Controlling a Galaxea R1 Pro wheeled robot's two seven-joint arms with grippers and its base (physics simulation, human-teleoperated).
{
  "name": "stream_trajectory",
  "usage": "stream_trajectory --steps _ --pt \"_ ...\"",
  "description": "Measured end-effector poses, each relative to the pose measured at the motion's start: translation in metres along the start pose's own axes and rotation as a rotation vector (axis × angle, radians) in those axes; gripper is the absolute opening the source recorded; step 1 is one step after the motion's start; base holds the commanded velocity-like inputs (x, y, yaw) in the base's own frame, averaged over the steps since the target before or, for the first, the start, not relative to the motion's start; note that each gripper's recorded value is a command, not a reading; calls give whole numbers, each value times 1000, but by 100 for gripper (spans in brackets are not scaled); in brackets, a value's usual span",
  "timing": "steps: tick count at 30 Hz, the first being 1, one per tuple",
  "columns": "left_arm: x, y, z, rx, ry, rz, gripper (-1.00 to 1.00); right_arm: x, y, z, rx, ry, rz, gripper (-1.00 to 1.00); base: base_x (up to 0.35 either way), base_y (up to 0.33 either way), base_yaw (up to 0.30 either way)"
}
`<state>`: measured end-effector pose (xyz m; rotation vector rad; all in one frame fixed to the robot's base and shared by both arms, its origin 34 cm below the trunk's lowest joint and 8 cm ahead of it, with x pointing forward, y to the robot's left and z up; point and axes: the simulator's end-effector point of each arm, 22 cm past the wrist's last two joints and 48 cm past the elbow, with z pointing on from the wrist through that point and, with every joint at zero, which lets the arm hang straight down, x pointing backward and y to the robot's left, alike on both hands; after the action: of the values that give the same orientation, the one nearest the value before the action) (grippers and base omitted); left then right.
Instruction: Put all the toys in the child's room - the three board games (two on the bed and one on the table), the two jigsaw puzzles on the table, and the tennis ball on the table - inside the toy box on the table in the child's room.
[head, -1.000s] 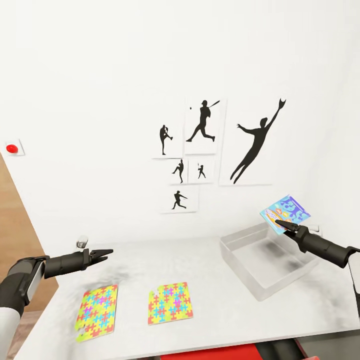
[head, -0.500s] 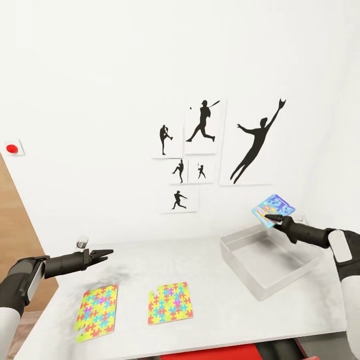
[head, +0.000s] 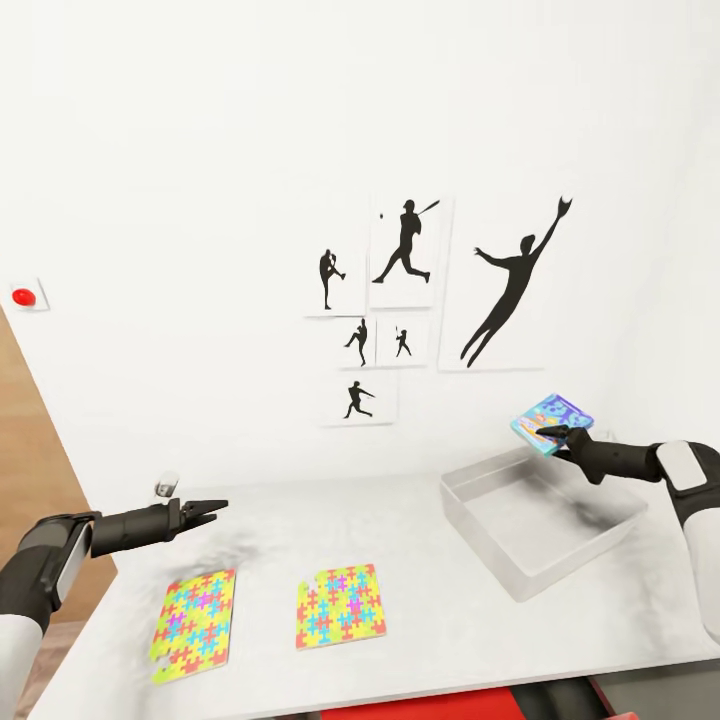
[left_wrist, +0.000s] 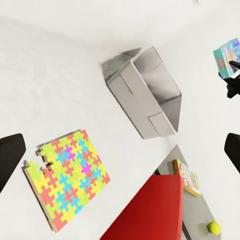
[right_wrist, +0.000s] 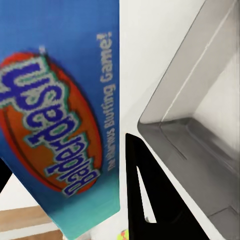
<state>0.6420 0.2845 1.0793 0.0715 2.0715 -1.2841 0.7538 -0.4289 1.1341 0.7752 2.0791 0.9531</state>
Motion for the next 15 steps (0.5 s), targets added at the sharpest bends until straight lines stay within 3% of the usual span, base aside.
stream_trajectory --steps 12,15 --pt "1 1 0 27 -2 -23 100 7 -11 10 16 20 18 -100 0 0 0" --pt "-1 -4 1 48 2 -52 100 10 -12 14 18 27 21 -100 0 0 0"
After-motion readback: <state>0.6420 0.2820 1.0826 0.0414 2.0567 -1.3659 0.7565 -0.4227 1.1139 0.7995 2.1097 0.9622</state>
